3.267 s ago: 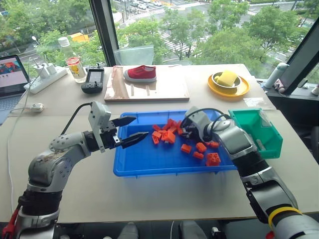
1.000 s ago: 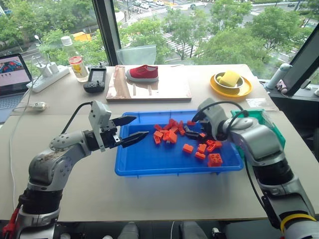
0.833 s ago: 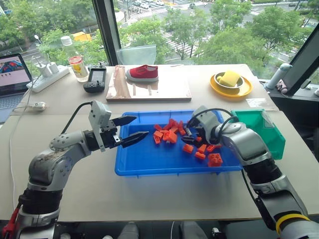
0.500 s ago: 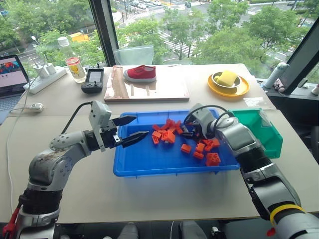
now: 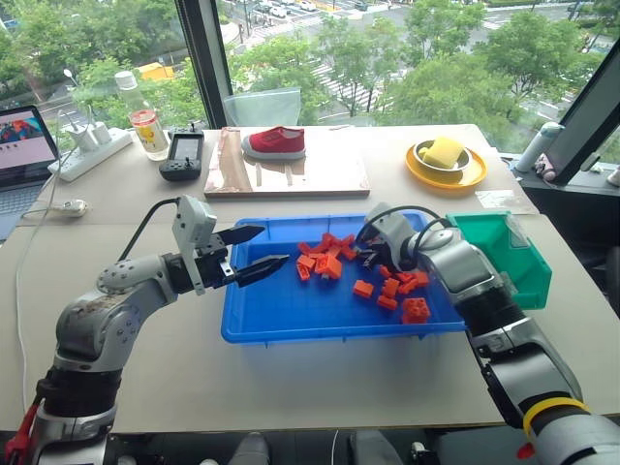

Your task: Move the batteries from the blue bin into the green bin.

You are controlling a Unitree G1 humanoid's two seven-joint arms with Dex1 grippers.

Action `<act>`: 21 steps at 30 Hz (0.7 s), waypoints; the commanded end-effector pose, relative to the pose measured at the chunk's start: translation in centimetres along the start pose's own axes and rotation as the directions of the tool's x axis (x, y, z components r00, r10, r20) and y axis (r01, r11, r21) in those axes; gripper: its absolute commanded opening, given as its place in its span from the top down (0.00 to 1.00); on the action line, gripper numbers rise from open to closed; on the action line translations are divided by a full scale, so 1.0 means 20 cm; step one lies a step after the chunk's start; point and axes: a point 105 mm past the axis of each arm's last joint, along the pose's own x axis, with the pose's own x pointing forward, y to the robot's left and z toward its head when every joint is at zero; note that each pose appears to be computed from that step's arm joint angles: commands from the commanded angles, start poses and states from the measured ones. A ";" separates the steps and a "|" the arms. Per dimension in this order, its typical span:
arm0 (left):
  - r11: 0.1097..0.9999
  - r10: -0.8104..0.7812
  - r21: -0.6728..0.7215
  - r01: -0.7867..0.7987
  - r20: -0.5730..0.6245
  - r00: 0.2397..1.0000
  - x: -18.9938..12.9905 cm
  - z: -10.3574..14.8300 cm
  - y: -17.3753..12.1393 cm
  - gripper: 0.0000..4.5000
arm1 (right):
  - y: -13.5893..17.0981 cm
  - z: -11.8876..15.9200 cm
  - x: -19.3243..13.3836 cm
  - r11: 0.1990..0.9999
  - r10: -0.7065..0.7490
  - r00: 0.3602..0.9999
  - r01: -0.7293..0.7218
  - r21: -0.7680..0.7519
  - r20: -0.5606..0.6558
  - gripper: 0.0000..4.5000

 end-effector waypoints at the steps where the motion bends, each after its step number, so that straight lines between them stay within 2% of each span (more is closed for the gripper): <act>1: 0.999 -0.001 0.037 0.000 0.010 1.000 -0.03 0.04 -0.01 0.00 | -0.21 0.17 -0.30 0.982 -0.178 0.973 0.168 0.083 0.143 0.94; 3: 0.999 -0.001 0.037 0.001 0.006 1.000 -0.03 0.04 -0.01 0.00 | -0.32 0.08 -0.38 0.953 -0.296 0.952 0.290 0.082 0.079 0.94; 6: 0.999 -0.003 0.036 0.004 -0.010 1.000 -0.04 0.03 0.00 0.00 | -0.46 -0.17 -0.49 0.904 -0.418 0.904 0.424 0.056 -0.090 0.94; 8: 0.999 -0.005 0.035 0.005 -0.016 1.000 -0.05 0.02 0.00 0.00 | -0.49 -0.29 -0.52 0.892 -0.442 0.881 0.452 0.028 -0.169 0.94; 10: 0.999 -0.006 0.038 0.007 -0.022 1.000 -0.05 0.02 0.00 0.00 | -0.47 -0.33 -0.51 0.899 -0.424 0.887 0.436 0.031 -0.185 0.94; 12: 0.999 -0.007 0.041 0.008 -0.026 1.000 -0.06 0.02 0.01 0.00 | -0.46 -0.38 -0.50 0.903 -0.415 0.886 0.429 0.028 -0.208 0.71; 14: 0.999 -0.006 0.042 0.007 -0.026 1.000 -0.06 0.02 0.01 0.00 | -0.47 -0.43 -0.51 0.895 -0.429 0.871 0.445 0.014 -0.238 0.60; 16: 0.999 -0.006 0.044 0.007 -0.027 1.000 -0.06 0.02 0.01 0.00 | -0.47 -0.43 -0.51 0.896 -0.431 0.871 0.445 0.004 -0.234 0.43; 17: 0.999 -0.005 0.044 0.006 -0.028 1.000 -0.06 0.02 0.01 0.00 | -0.46 -0.41 -0.51 0.896 -0.433 0.876 0.444 0.005 -0.212 0.35; 20: 0.999 0.003 0.047 -0.001 -0.034 0.999 -0.07 0.02 0.02 0.00 | -0.34 -0.16 -0.44 0.947 -0.317 0.948 0.318 0.047 -0.020 0.13; 21: 0.999 0.006 0.048 -0.004 -0.038 0.999 -0.08 0.02 0.02 0.00 | -0.27 -0.08 -0.41 0.967 -0.254 0.967 0.252 0.044 0.038 0.13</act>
